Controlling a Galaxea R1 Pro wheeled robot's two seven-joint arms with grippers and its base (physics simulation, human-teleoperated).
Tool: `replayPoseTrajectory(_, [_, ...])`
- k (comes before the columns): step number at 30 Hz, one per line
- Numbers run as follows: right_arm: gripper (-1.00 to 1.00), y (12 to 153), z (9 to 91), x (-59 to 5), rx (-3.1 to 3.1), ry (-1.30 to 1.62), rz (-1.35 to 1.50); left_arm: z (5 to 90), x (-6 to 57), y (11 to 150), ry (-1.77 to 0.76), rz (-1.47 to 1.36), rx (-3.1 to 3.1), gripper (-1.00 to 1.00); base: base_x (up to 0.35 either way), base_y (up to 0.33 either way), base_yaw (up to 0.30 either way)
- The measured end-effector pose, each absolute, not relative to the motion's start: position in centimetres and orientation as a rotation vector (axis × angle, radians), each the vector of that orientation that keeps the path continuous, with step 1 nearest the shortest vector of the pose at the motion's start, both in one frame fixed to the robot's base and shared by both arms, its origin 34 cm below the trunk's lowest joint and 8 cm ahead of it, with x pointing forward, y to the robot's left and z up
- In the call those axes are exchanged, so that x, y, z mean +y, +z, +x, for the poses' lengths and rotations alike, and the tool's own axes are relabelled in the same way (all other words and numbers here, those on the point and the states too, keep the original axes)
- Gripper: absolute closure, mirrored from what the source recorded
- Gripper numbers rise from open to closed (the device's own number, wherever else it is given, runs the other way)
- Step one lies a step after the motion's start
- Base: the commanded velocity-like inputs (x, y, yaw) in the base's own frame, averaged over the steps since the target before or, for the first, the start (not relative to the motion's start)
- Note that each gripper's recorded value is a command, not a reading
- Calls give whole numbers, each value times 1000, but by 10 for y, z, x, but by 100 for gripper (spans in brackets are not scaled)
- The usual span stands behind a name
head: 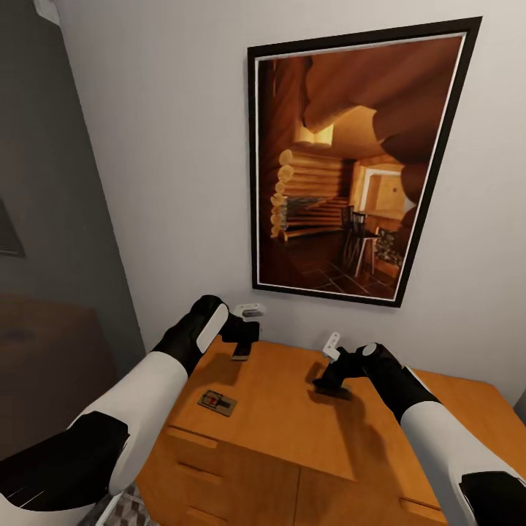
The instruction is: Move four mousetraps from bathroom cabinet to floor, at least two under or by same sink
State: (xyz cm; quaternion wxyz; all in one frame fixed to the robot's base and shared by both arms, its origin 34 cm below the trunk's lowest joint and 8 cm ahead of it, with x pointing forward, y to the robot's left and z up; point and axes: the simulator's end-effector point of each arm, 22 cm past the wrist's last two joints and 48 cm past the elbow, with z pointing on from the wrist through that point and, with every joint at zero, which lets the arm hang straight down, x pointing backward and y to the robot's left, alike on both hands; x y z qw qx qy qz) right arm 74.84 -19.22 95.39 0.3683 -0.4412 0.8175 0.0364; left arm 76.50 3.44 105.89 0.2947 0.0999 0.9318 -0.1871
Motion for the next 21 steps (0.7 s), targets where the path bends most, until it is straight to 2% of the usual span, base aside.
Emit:
replayPoseTrajectory(9, [-100, 954, 748, -192, 2100, 94, -1133, 765, 34, 1059, -498, 266, 2480, 100, 0, 0, 158])
replayPoseTrajectory(21, [-100, 954, 748, -192, 2099, 93, -1133, 766, 37, 1058, -483, 262, 2482, 100, 0, 0, 19])
